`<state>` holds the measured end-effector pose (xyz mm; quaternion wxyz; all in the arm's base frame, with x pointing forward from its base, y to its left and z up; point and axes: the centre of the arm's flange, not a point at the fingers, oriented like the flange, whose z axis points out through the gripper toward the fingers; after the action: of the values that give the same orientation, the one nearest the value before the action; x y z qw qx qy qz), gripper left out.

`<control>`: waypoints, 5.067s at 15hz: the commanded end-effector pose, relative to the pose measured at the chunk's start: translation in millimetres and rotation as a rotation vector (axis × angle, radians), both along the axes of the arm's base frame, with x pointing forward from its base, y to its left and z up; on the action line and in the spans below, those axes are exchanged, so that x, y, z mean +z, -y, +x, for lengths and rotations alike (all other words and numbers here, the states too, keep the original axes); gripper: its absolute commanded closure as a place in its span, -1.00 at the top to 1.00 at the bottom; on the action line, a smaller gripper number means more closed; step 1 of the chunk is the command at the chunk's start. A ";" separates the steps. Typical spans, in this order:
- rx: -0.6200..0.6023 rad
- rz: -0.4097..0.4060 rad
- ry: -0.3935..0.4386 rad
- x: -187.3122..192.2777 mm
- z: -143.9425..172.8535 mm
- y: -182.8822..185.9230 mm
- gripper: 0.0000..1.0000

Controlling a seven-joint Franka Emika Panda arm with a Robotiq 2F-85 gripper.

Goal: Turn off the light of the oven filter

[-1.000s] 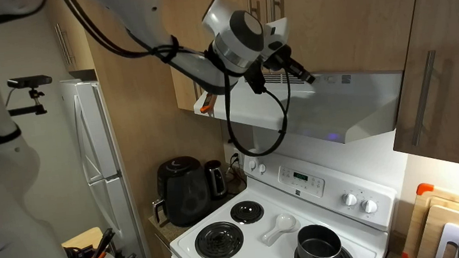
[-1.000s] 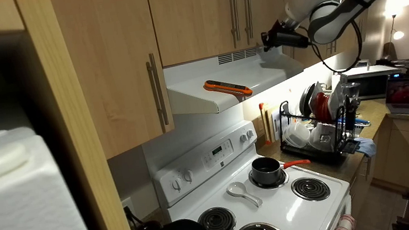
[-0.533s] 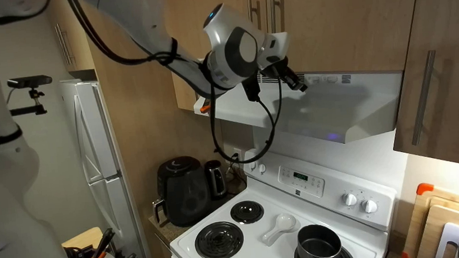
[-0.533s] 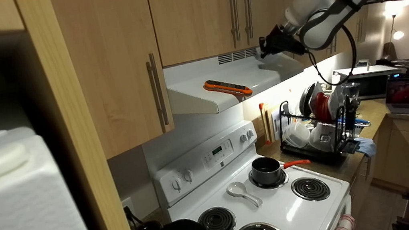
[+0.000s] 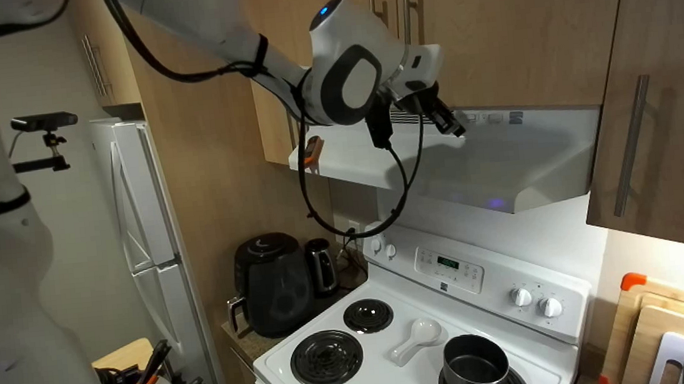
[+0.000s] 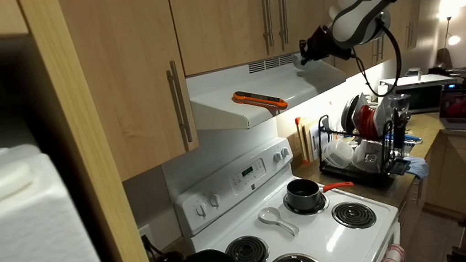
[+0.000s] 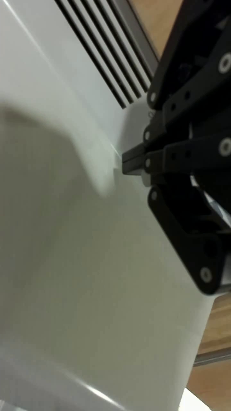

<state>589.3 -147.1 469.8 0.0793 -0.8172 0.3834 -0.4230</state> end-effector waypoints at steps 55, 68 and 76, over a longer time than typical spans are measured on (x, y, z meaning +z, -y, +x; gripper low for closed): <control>0.052 -0.090 0.013 15.2 14.3 -8.3 -1.00; 0.048 -0.096 0.019 19.2 19.8 -2.9 -1.00; 0.050 -0.092 0.011 18.7 27.6 -2.3 -1.00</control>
<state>605.5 -146.6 488.7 0.0541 -0.8292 0.3392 -0.4410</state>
